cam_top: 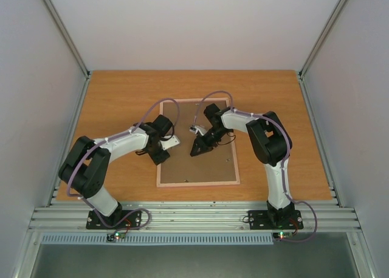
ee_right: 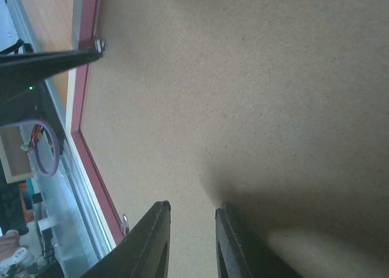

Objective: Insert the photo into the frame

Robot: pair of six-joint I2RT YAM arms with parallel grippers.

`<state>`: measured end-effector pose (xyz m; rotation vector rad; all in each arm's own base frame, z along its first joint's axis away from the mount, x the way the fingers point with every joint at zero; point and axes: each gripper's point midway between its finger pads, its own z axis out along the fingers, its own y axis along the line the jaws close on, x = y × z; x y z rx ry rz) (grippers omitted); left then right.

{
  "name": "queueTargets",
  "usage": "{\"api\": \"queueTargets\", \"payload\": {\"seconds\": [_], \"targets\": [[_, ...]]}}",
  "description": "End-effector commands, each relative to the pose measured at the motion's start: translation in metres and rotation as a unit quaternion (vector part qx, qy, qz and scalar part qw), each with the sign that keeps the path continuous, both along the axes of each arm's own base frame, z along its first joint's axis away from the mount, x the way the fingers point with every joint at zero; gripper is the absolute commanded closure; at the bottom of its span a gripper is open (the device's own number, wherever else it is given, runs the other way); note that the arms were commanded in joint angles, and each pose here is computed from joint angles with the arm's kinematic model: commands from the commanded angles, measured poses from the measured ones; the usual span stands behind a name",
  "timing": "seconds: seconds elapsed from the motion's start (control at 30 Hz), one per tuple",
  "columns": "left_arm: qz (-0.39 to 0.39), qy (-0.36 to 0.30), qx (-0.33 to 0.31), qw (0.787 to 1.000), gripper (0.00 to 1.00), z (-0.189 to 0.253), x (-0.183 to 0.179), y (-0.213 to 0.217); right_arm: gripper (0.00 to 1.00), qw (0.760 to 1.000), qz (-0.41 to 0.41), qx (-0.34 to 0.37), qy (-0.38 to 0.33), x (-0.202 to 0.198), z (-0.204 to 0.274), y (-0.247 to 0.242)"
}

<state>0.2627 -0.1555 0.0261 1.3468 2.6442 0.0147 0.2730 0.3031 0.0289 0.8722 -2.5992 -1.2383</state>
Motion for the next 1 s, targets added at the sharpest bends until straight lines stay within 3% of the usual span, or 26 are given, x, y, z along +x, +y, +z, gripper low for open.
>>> {"api": "queueTargets", "payload": {"seconds": [0.0, 0.2, 0.53, 0.7, 0.87, 0.97], "targets": [[-0.025, -0.034, 0.083, 0.996, 0.49, 0.004, 0.016, 0.029, 0.76, 0.996, 0.005, -0.088, -0.009, -0.006, -0.036, -0.027], [-0.033, -0.038, 0.041, 0.998, 0.59, 0.018, 0.018, 0.013, 0.76, 0.996, 0.005, -0.087, -0.01, -0.006, -0.036, -0.027], [0.002, -0.081, -0.024, 0.996, 0.57, 0.051, 0.035, 0.002, 0.76, 0.997, 0.009, -0.079, -0.014, -0.006, -0.033, -0.025], [0.078, -0.021, -0.086, 0.993, 0.54, 0.049, 0.03, 0.01, 0.75, 0.998, 0.014, -0.057, -0.033, -0.005, -0.023, -0.022], [0.185, 0.04, -0.163, 0.968, 0.54, 0.051, 0.034, 0.019, 0.73, 0.997, 0.016, -0.025, -0.073, 0.001, -0.003, -0.016], [0.195, 0.063, -0.192, 0.96, 0.55, 0.052, 0.034, 0.012, 0.71, 0.992, 0.018, 0.027, -0.121, 0.007, 0.02, -0.006]]}}
